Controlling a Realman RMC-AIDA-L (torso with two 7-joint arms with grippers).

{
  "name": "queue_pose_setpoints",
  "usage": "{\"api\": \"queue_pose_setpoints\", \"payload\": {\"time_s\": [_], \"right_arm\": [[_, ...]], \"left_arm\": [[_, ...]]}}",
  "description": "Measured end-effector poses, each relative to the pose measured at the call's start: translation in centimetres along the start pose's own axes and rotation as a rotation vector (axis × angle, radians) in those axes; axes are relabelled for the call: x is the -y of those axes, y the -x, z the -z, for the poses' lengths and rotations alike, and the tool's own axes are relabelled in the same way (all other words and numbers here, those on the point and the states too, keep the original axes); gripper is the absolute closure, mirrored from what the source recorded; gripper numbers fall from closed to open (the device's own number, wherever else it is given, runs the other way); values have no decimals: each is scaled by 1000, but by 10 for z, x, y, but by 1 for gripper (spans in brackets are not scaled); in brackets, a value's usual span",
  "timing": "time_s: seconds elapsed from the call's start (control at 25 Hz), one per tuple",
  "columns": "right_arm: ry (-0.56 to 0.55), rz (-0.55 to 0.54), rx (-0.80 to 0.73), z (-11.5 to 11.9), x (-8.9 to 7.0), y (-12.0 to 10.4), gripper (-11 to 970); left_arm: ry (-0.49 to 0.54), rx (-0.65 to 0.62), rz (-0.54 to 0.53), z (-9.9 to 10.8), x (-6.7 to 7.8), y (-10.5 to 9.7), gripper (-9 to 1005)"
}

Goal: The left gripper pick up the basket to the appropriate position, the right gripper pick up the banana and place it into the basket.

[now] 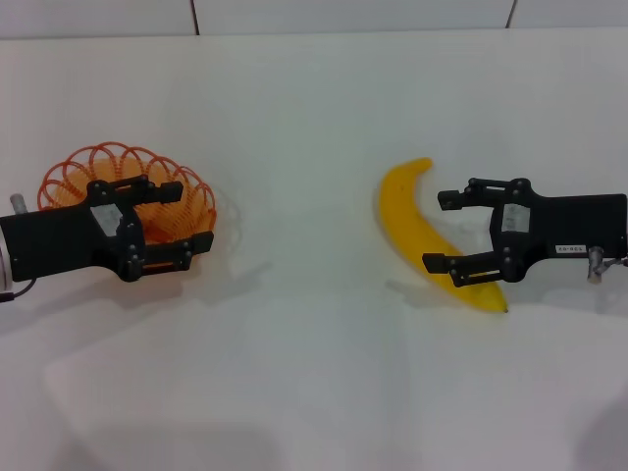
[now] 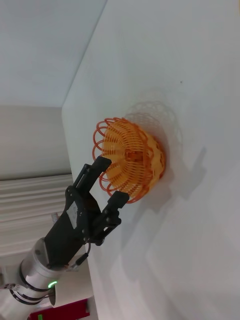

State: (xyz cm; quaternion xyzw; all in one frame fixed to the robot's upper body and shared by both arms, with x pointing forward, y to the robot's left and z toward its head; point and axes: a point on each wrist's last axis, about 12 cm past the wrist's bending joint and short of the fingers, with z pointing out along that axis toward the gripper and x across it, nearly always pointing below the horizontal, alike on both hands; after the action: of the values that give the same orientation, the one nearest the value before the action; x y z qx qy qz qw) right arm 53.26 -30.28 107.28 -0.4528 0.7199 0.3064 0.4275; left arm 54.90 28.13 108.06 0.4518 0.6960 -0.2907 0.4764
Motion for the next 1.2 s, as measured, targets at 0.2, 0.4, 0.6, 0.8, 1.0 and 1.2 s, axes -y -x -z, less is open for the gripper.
{"api": "queue_pose_setpoints", "payload": {"time_s": [0.2,0.4,0.6,0.8,1.0,1.2], "right_arm": [[0,0,0,0,0,0,51],[0,0,0,0,0,0,51],[0,0,0,0,0,0,51],[-3,-7,-2,1,-1,-3,51],[-17,-3,-8,2,0,-4,51],[-15,10,-6,-2,4,2,51]], "left_arm": [[3,2,0,0,0,0,211],[12,10,14,1,-1,1,215],[95,32,167,6,-15,8,219],[208,76,252,24,-32,20,223],[300,94,312,52,-50,29,227],[347,-34,407,76,-78,45,231]]}}
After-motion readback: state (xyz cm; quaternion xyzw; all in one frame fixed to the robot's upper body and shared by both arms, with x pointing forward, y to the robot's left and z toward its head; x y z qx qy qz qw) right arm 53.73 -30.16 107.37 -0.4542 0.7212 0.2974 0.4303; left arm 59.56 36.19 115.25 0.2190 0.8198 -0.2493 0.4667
